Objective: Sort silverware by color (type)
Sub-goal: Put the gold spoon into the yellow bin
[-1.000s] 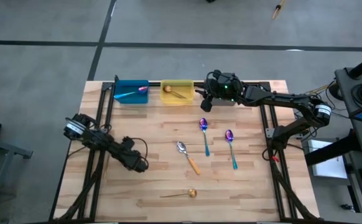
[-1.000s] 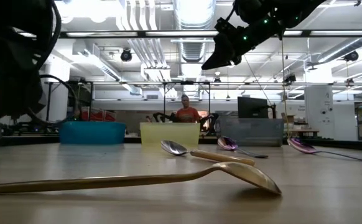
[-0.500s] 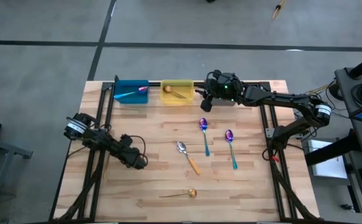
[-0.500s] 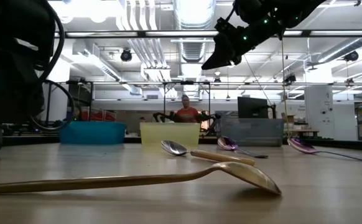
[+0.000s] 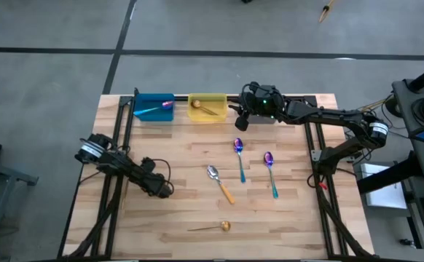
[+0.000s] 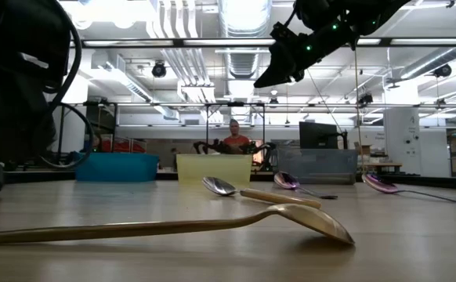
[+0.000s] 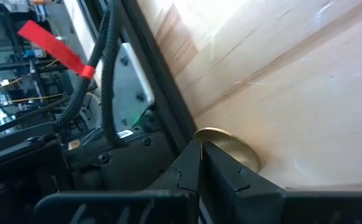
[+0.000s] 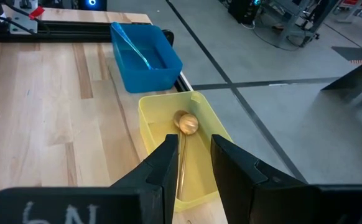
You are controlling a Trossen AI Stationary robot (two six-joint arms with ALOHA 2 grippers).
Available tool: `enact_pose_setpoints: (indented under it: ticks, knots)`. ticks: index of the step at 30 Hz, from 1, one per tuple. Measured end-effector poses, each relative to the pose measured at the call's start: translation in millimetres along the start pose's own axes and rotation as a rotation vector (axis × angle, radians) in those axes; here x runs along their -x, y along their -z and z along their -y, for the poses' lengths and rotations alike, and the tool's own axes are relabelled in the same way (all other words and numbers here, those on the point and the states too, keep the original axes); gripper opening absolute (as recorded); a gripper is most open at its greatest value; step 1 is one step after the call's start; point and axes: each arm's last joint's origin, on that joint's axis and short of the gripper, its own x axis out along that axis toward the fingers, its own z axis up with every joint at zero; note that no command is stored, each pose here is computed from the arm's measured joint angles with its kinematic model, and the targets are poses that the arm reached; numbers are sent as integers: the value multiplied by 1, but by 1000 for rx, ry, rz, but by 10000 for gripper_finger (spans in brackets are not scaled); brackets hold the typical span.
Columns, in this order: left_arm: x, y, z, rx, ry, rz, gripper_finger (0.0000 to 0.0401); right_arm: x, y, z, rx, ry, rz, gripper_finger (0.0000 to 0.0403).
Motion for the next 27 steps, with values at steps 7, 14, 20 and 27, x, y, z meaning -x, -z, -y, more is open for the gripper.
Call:
enact_pose_setpoints:
  ticks: [7, 14, 20, 27]
  knots:
    - [4, -2, 5, 9, 66, 22, 0, 0, 0, 0, 0, 0, 0, 86]
    - [23, -7, 12, 7, 150, 89, 0, 0, 0, 0, 0, 0, 0, 86]
    - [25, -8, 10, -21, 134, 90, 0, 0, 0, 0, 0, 0, -1, 86]
    - [30, -5, -7, -117, 79, 43, 0, 0, 0, 0, -3, 0, -1, 86]
